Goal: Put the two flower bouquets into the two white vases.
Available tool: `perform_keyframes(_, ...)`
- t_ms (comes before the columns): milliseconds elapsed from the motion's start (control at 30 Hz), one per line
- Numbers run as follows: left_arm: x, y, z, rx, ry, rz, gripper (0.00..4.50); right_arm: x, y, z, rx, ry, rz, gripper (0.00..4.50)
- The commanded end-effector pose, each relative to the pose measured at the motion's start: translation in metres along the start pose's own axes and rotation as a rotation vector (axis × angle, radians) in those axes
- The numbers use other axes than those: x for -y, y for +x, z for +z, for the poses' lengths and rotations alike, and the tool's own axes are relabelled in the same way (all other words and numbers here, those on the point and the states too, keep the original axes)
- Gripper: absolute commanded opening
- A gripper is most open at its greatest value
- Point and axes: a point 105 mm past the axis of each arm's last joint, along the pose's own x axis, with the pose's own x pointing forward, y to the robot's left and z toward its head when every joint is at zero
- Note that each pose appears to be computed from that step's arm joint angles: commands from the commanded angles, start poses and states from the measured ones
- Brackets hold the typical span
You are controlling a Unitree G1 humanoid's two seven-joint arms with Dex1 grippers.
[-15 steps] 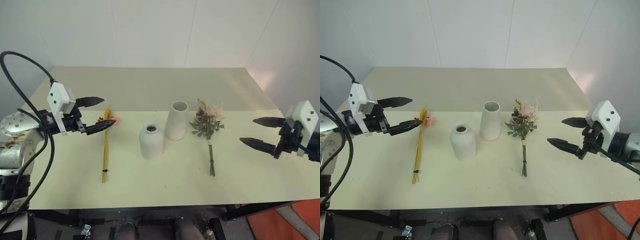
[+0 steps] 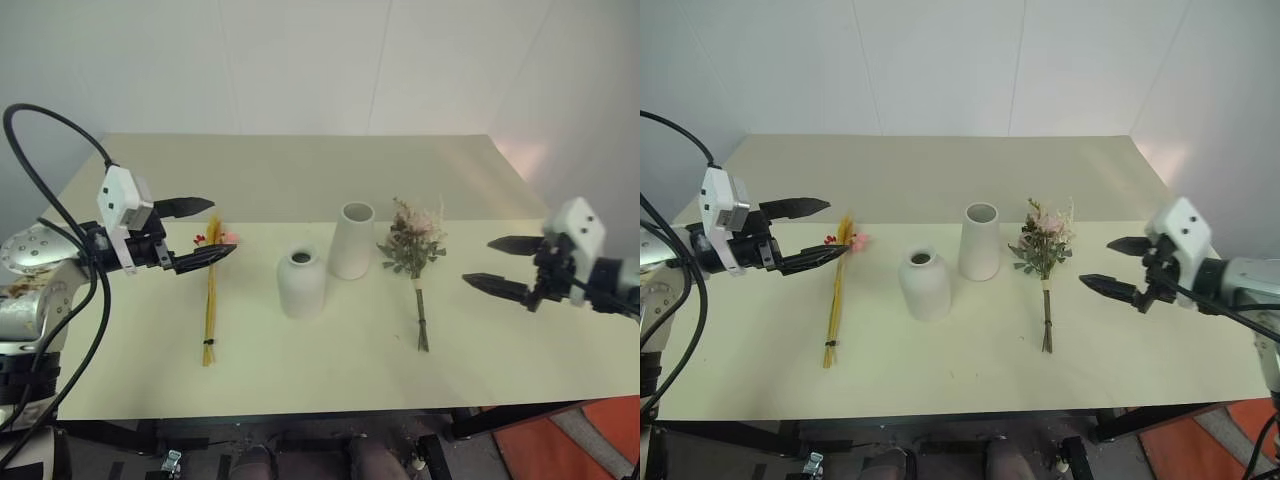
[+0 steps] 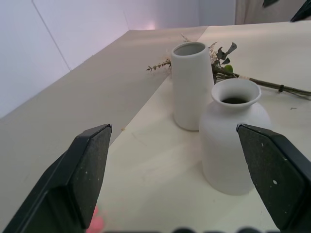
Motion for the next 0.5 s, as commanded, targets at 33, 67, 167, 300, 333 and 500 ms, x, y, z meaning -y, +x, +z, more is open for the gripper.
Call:
perform_keyframes(33, 0.0, 0.001, 0.019, 0.055, 0.045, -0.001, 4.47, -0.003, 0.019, 0.006, -0.046, 0.069, -0.03, 4.5)
perform_keyframes(67, 0.001, 0.002, 0.021, 0.064, 0.044, -0.004, 4.47, -0.002, 0.027, 0.006, -0.069, 0.123, -0.047, 4.5)
perform_keyframes(167, 0.002, 0.005, 0.024, 0.08, 0.044, -0.014, 4.47, -0.002, 0.05, -0.001, -0.201, 0.279, -0.089, 4.5)
perform_keyframes(300, 0.005, 0.01, 0.022, 0.083, 0.045, -0.04, 4.47, -0.002, 0.074, -0.005, -0.329, 0.393, -0.122, 4.5)
perform_keyframes(333, 0.006, 0.011, 0.022, 0.084, 0.044, -0.045, 4.47, 0.001, 0.079, -0.007, -0.362, 0.419, -0.145, 4.5)
perform_keyframes(500, 0.01, 0.013, 0.023, 0.099, 0.041, -0.076, 4.47, 0.009, 0.093, -0.021, -0.497, 0.533, -0.213, 4.5)
